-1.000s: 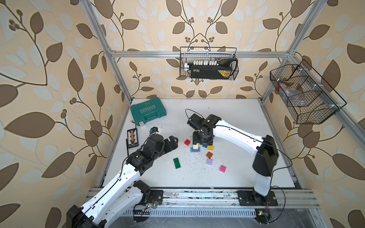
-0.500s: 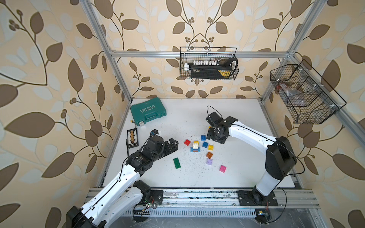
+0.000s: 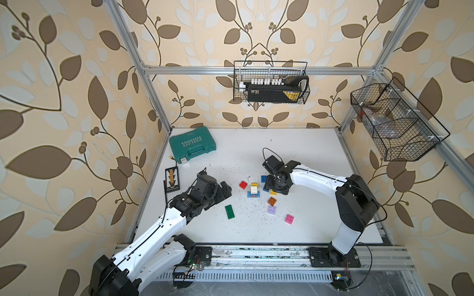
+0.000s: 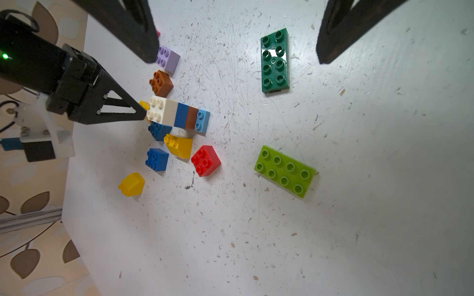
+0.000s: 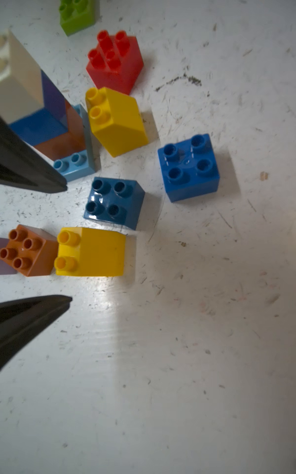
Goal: Assemble the number 1 with lego
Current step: Pick up the lego brick from the center of the board.
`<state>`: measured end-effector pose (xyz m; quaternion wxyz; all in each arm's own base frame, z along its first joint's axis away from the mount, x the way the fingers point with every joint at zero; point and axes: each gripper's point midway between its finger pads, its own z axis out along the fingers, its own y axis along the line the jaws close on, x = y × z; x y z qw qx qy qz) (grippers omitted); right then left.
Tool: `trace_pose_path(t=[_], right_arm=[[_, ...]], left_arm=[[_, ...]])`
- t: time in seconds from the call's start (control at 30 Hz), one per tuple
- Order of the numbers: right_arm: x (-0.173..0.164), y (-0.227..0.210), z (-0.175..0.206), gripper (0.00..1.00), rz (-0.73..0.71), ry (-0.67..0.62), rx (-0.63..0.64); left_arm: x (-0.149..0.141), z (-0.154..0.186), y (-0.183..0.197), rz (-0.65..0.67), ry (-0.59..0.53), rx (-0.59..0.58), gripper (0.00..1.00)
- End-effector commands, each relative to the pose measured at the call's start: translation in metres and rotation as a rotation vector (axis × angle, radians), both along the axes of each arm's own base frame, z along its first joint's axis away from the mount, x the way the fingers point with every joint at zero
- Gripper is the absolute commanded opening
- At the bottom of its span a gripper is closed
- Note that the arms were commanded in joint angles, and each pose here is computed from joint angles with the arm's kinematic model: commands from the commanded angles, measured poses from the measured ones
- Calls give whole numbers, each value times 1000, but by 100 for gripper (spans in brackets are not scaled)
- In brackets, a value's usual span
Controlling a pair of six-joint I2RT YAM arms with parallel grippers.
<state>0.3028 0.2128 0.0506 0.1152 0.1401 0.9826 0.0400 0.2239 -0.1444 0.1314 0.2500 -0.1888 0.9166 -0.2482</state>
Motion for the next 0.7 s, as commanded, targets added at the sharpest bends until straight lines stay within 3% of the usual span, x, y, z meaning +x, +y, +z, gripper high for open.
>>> trace_pose_path(t=[0.0, 0.23, 0.67], right_arm=[[-4, -8, -21, 66, -1, 35, -64], [-12, -24, -36, 64, -43, 53, -62], [-22, -54, -17, 64, -92, -4, -68]], left_arm=[[0, 10, 5, 35, -4, -16, 99], [-5, 9, 9, 52, 16, -13, 99], [-11, 6, 14, 75, 26, -24, 99]])
